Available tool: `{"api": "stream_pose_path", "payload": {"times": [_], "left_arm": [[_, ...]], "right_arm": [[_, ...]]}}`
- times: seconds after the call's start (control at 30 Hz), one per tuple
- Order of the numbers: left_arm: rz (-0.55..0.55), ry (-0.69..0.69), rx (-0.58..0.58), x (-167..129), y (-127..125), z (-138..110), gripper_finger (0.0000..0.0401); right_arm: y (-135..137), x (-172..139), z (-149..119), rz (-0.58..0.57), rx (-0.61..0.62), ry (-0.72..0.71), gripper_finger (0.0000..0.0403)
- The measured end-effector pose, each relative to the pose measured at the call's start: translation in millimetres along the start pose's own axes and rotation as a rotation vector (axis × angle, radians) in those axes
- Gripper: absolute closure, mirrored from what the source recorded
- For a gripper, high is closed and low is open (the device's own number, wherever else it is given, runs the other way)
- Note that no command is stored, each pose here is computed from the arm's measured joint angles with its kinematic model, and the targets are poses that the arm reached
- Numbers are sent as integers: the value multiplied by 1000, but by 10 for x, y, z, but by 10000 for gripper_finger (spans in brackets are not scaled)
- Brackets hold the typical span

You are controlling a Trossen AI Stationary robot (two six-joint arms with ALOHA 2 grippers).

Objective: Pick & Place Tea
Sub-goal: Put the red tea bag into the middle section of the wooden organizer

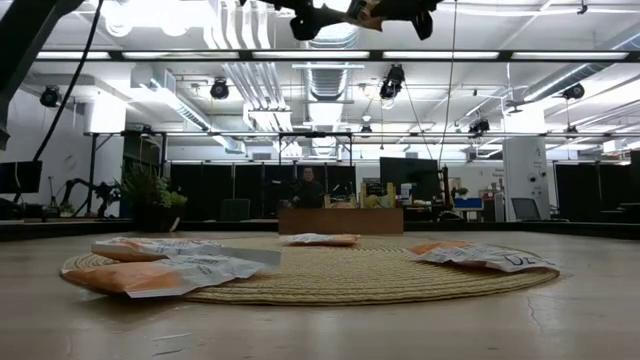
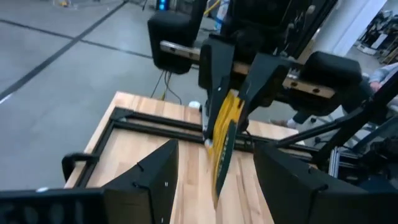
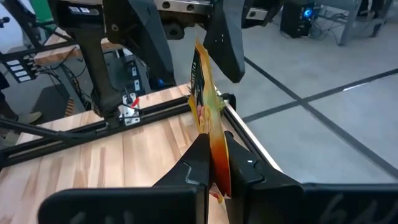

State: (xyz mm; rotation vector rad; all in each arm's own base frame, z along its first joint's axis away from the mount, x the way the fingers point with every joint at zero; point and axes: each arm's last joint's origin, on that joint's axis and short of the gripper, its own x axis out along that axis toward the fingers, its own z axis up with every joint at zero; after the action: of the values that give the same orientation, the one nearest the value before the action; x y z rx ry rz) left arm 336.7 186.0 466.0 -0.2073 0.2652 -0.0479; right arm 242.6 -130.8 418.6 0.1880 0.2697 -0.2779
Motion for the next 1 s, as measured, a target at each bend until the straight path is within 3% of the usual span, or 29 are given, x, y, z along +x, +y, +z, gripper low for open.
{"api": "stream_pose_path", "payload": {"times": [0.63, 0.83, 1.0], "left_arm": [[-26, -36, 8, 148, -3, -65, 208], [-30, -35, 8, 149, -1, -68, 253], [-29, -34, 8, 150, 0, -69, 329]], "right_arm": [[10, 0, 41, 21, 7, -40, 387], [10, 0, 33, 22, 13, -33, 385], [10, 0, 30, 22, 13, -30, 382]]}}
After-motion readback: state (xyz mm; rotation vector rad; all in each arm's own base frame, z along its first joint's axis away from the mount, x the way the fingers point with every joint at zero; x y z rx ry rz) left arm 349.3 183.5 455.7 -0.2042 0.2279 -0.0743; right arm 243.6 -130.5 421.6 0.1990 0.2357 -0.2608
